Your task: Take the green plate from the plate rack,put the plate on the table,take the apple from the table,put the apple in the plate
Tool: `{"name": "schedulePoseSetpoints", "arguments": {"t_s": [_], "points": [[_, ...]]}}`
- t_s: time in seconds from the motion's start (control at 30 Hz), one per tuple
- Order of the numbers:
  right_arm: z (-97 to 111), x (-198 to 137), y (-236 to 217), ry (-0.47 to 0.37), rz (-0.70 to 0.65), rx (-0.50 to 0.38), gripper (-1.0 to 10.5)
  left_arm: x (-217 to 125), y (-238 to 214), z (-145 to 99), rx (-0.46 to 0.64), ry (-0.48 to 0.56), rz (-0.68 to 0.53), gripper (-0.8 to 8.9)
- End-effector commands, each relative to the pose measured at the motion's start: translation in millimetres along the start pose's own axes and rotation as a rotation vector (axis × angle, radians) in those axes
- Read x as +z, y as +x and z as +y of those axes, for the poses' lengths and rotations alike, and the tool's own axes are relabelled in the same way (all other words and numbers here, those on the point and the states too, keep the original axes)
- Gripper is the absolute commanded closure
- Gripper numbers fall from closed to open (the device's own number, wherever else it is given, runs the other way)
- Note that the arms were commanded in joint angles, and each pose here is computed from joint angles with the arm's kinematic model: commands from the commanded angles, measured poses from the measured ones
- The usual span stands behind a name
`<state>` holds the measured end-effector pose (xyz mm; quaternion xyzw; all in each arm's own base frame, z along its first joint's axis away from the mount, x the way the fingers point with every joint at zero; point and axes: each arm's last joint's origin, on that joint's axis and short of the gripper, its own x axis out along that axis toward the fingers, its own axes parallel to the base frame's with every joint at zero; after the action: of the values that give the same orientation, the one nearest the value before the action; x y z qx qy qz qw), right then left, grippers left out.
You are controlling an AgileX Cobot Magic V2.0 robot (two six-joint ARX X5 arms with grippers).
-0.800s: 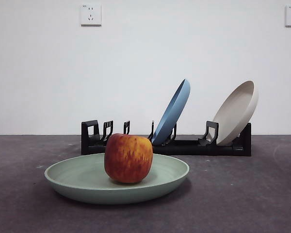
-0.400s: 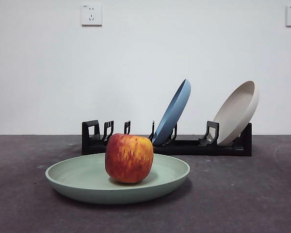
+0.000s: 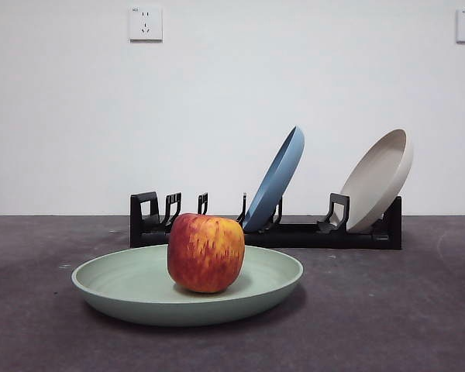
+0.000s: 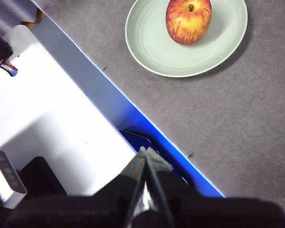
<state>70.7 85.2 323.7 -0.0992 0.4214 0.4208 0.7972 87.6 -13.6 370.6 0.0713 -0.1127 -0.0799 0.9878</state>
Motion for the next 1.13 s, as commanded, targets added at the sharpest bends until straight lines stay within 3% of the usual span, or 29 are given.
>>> {"name": "schedulePoseSetpoints", "arguments": {"t_s": [0.03,0.3,0.6,1.0,1.13], "points": [[0,0,1,0.004,-0.003,0.001,9.5,-40,-9,-2,0.055,0.009,0.056,8.17],[0,0,1,0.004,-0.003,0.001,9.5,-128,-31,-9,0.135,-0.075,0.159,8.17],[0,0,1,0.004,-0.003,0.001,9.5,-192,-37,-15,0.162,-0.160,0.278,8.17],[0,0,1,0.004,-0.003,0.001,9.5,-219,-43,-19,0.161,-0.199,0.420,8.17],[0,0,1,0.004,-0.003,0.001,9.5,-219,-43,-19,0.164,-0.221,0.416,8.17]]}}
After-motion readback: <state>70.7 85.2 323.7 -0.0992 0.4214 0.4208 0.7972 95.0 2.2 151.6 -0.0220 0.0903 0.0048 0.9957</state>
